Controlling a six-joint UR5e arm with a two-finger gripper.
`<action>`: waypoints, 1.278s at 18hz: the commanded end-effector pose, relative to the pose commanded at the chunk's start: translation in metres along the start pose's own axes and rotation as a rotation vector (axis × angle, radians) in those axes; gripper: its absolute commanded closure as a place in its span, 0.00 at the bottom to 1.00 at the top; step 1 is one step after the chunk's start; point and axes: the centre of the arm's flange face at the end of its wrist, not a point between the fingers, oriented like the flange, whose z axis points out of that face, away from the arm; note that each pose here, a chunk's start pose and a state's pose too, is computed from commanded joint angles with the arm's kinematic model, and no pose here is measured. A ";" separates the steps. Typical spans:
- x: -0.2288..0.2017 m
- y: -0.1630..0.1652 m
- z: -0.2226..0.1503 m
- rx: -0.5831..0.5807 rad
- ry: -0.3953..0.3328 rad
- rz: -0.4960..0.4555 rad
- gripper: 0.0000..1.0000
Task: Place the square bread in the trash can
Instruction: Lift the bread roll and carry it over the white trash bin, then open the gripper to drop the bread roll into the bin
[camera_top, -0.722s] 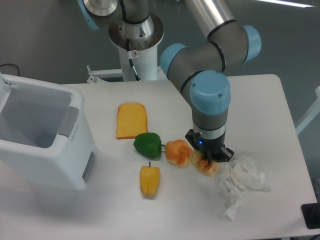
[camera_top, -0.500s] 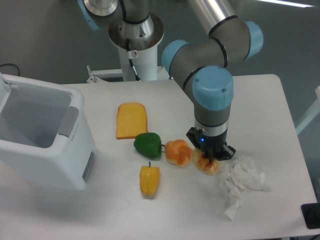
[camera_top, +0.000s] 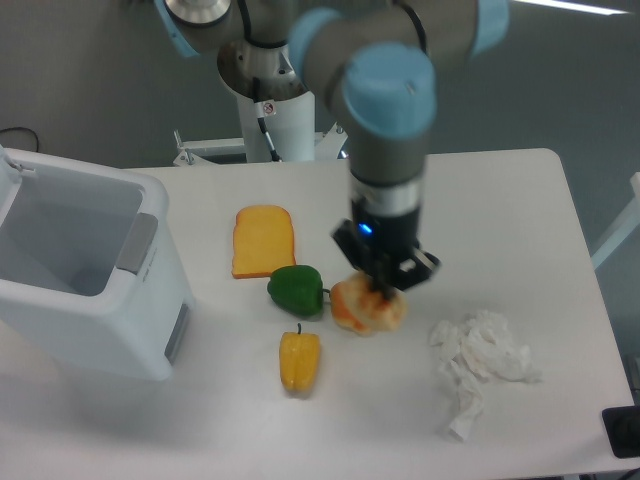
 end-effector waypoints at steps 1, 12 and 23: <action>0.014 -0.009 -0.014 0.037 0.007 -0.023 1.00; 0.175 -0.079 -0.040 0.115 0.125 0.003 1.00; 0.220 -0.091 -0.025 0.156 0.252 0.056 0.00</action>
